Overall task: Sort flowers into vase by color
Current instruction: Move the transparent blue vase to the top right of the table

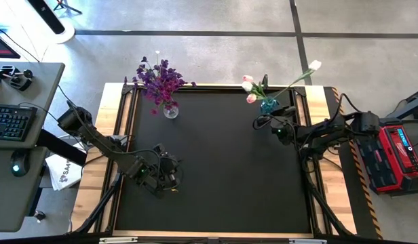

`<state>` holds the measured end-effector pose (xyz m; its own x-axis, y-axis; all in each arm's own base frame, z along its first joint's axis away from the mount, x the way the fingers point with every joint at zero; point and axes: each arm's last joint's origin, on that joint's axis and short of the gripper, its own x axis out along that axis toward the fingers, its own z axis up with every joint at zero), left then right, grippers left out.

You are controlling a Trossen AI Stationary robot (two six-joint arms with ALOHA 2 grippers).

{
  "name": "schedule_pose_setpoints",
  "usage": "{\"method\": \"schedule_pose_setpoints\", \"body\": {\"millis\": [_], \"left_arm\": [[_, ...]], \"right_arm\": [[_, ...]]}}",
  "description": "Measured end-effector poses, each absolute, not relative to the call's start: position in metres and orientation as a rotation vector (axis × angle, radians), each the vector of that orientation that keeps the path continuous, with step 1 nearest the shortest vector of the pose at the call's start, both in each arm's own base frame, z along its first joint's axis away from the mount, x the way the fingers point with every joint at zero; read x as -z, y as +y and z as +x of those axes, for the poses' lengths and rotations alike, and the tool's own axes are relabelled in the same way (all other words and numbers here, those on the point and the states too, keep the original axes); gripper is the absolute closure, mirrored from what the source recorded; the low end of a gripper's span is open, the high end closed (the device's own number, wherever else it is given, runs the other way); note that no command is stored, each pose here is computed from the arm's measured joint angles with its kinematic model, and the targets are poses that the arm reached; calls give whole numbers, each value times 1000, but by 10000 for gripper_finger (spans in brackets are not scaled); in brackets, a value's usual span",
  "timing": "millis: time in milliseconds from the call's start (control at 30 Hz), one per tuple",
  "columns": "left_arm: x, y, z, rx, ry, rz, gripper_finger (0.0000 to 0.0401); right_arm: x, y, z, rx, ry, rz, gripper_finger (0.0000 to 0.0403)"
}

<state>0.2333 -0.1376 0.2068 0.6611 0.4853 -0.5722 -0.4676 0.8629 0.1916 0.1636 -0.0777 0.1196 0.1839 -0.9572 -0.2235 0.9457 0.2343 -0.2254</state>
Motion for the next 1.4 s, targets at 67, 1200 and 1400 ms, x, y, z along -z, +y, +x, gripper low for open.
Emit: {"method": "schedule_pose_setpoints", "body": {"millis": [67,1200,1400], "left_arm": [[-207,-138,233,-539,655,28,401],[-207,-138,233,-530,663,29,401],[-207,-138,234,-530,663,29,401]], "right_arm": [[-121,-78,163,1352,344,-41,85],[-140,-77,131,1269,340,182,84],[-141,-85,130,1229,329,239,84]]}}
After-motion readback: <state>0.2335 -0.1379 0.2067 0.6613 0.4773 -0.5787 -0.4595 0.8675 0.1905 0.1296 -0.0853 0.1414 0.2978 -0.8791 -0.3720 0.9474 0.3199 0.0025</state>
